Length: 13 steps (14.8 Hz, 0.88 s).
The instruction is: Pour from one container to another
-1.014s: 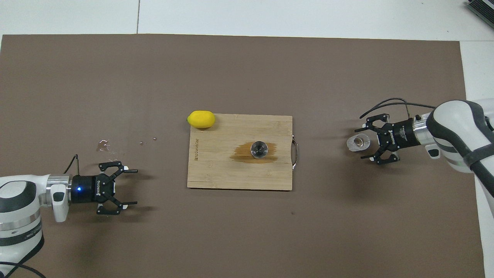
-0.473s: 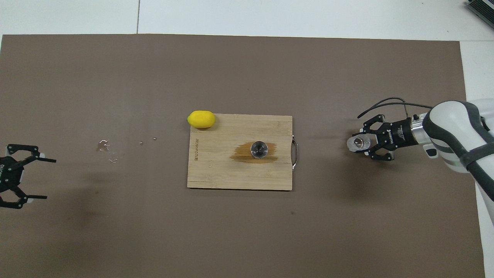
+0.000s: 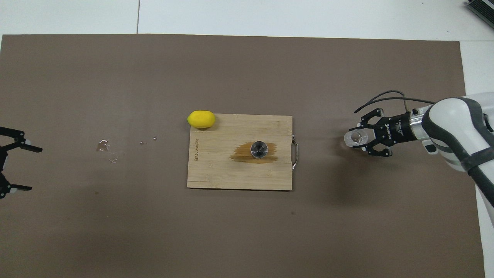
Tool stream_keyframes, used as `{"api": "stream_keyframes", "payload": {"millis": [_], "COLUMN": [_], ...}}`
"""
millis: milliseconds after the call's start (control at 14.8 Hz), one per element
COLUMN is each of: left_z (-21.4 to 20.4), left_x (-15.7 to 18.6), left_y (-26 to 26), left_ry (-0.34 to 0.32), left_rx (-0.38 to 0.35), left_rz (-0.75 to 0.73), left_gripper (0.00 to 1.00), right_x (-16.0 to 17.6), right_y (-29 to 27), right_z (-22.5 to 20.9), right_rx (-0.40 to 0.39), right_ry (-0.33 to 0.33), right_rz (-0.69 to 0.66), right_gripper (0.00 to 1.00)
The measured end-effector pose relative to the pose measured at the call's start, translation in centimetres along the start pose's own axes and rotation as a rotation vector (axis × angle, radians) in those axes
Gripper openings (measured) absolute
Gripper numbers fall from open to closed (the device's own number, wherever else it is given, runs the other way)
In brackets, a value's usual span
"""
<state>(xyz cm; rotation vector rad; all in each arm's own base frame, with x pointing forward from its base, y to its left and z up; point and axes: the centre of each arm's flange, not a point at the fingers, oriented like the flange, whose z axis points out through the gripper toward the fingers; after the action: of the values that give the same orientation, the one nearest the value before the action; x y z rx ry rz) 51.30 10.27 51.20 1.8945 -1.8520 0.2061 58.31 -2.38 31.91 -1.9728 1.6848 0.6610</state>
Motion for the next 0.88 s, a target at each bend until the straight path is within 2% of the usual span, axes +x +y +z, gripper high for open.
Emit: {"api": "stream_keyframes", "payload": {"millis": [203,338,608,879], "left_z": [-1.0,-1.5,-3.4,-2.9], "left_x": [7.0,10.4,12.5,14.5], "left_y": [0.8,1.9,3.8,4.3], "left_ry": [-0.062,-0.117,-0.24,-0.343], "left_rx": [0.004,0.031,0.119,0.189], "left_rz": [-0.094,-0.2,-0.421,-0.653], "left_gripper": [1.0,1.0,1.0,1.0], "right_x": [-5.1,-8.9,-16.6,-22.9], "right_y": [-0.9,-1.6,-3.0,-3.3], "right_z": [0.4,1.4,4.3,6.5], "right_rx": [0.0,0.002,-0.029,-0.05], "right_ry": [0.016,0.047,0.181,0.281], "right_rz": [0.003,0.023,0.038,0.011], "right_gripper": [0.51,0.51,0.51,0.51]}}
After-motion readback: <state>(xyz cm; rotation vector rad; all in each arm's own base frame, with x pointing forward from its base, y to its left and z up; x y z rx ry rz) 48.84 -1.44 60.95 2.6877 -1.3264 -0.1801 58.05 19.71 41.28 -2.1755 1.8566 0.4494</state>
